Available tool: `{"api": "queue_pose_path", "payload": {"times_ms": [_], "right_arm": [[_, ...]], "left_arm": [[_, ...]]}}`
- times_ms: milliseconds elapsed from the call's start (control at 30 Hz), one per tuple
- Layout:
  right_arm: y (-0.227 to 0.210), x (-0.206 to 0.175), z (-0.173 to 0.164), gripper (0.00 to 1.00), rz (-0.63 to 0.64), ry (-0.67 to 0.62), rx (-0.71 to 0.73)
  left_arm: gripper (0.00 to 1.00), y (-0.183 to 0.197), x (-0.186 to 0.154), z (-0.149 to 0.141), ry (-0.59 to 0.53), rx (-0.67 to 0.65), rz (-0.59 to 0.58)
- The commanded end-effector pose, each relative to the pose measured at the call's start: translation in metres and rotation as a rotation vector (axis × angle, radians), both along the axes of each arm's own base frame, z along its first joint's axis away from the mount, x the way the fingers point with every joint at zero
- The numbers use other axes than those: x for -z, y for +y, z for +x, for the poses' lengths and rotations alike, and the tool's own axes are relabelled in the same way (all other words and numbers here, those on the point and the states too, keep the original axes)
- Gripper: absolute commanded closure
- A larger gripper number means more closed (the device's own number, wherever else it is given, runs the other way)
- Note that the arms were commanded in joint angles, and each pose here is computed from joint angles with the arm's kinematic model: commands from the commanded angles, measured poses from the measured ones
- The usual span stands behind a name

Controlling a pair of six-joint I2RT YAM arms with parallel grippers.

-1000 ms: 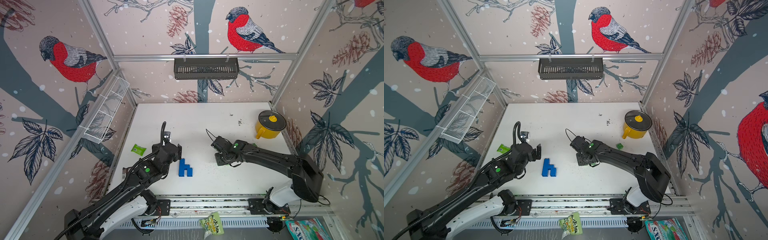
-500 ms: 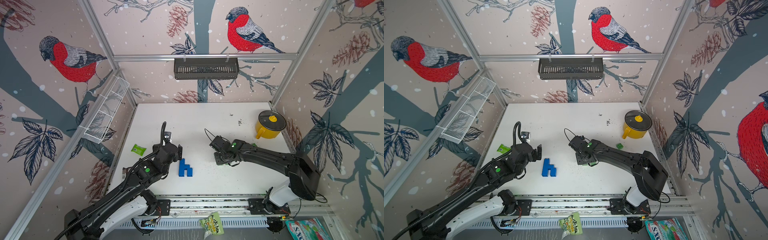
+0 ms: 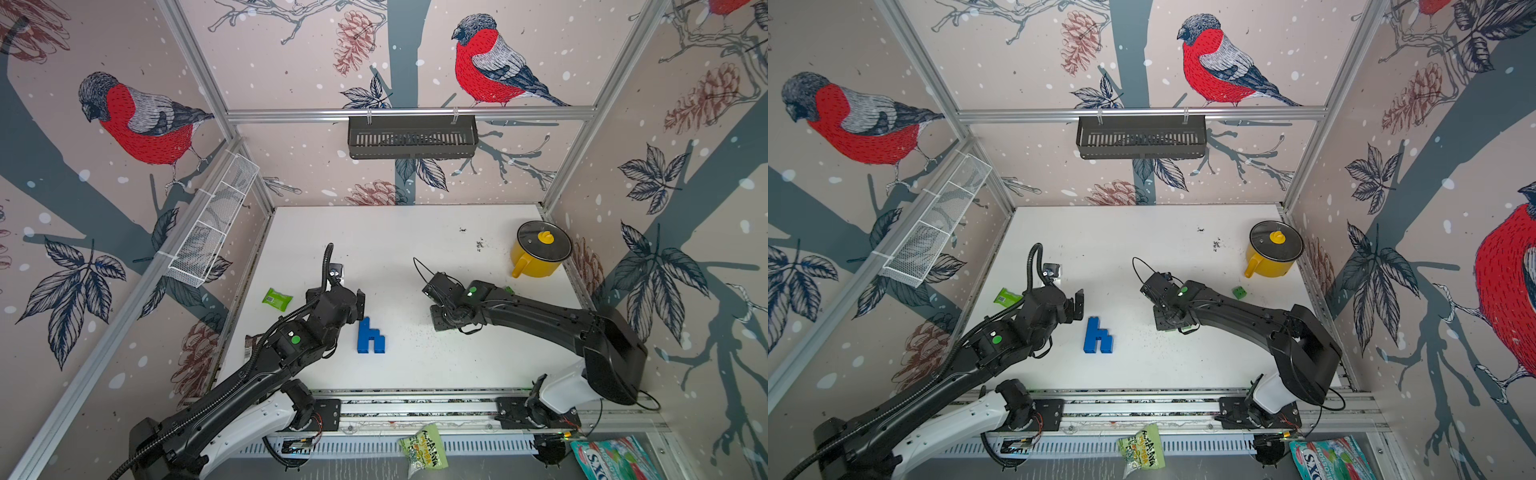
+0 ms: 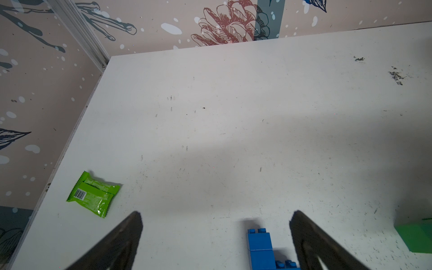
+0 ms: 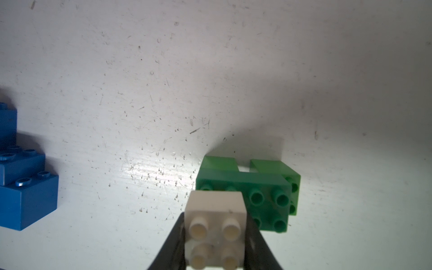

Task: Assemble the letter h with lego
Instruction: Assemble the lego brick with the lego brick.

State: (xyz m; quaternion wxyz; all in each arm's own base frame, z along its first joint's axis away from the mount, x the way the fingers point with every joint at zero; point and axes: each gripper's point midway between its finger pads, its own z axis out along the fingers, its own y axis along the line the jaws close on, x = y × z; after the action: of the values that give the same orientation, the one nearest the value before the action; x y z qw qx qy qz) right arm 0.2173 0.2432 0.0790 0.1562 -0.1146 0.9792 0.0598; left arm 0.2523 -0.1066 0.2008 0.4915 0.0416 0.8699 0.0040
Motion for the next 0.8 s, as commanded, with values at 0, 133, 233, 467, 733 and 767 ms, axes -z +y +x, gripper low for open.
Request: {"api": "queue_pose_path", "payload": {"times_ms": [0, 133, 233, 467, 733, 767], "right_arm": [[-0.006, 0.005, -0.006, 0.69, -0.007, 0.032, 0.008], [-0.009, 0.005, -0.005, 0.70, -0.014, 0.038, 0.008], [-0.006, -0.002, -0.005, 0.70, -0.002, 0.031, 0.003], [-0.005, -0.014, -0.002, 0.70, -0.003, 0.011, -0.007], [-0.006, -0.007, 0.002, 0.70, -0.040, 0.031, -0.036], [-0.006, -0.005, 0.003, 0.70, -0.044, 0.036, -0.039]], "left_arm": [[0.02, -0.002, -0.003, 0.002, -0.013, 0.001, -0.013], [0.02, -0.003, -0.002, 0.003, -0.009, 0.001, -0.010], [0.02, -0.002, -0.001, 0.003, -0.008, 0.000, -0.007], [0.02, -0.002, -0.001, 0.003, -0.009, -0.001, -0.007], [0.02, -0.002, -0.002, 0.003, -0.010, 0.001, -0.006], [0.02, -0.002, -0.002, 0.003, -0.011, 0.001, -0.007]]}}
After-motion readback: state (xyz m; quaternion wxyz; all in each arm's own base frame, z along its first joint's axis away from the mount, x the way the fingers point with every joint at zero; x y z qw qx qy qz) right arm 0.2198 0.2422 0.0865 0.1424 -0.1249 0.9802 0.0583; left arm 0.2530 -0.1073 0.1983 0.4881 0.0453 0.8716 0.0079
